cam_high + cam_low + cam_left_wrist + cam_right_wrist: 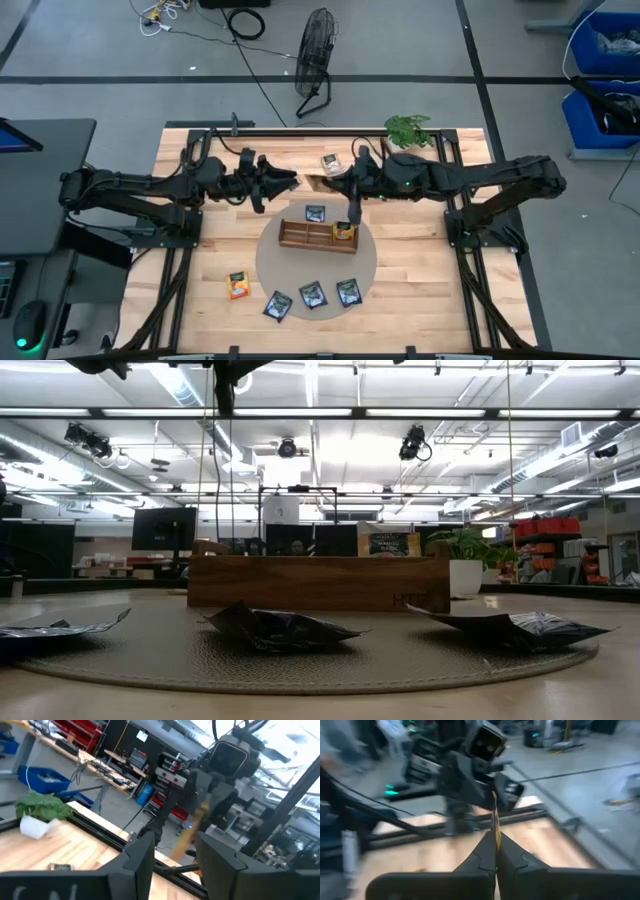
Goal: Pick & Place Tea
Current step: Put the yellow tea bag into the right section of the wooden organizer
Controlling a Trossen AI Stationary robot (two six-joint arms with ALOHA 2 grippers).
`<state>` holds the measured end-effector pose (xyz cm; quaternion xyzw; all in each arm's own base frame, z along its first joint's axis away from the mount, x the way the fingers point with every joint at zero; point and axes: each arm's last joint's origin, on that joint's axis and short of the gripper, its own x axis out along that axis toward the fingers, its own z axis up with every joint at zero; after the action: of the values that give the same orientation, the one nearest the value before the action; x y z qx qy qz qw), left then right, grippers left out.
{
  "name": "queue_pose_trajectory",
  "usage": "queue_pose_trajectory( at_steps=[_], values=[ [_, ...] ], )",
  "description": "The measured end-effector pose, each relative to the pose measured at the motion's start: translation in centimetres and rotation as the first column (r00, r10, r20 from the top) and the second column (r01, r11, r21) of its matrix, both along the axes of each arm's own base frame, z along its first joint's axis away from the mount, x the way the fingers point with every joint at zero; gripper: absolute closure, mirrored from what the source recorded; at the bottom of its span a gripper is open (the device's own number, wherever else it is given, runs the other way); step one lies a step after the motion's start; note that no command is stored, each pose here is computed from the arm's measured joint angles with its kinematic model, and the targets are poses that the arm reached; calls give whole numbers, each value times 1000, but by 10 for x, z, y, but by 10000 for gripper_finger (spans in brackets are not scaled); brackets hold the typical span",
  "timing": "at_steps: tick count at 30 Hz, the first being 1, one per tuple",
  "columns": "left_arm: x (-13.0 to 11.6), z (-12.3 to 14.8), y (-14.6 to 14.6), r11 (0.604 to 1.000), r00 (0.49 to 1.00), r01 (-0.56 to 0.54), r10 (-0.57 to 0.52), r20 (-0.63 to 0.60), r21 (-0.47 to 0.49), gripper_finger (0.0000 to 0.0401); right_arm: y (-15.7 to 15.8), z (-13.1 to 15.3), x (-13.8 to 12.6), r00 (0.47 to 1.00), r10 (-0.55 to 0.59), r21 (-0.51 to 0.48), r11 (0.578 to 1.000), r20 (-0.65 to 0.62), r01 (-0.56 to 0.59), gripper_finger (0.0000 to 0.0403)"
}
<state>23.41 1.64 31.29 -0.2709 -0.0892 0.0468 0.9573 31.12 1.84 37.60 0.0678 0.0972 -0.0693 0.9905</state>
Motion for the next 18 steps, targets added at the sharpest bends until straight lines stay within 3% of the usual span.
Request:
queue_pose_trajectory(
  at_steps=[4,9,18],
  values=[
    [1,0,-5,999,1000,11,-11,-9,45,244,1,3,1,999,17,94,995,42,-21,403],
    [8,-9,-9,998,998,33,-31,-48,44,243,1,2,11,994,3,117,993,105,-16,403],
    [9,-9,-15,997,997,61,-60,-45,36,243,0,-5,20,995,-11,147,989,104,-4,403]
  ],
)
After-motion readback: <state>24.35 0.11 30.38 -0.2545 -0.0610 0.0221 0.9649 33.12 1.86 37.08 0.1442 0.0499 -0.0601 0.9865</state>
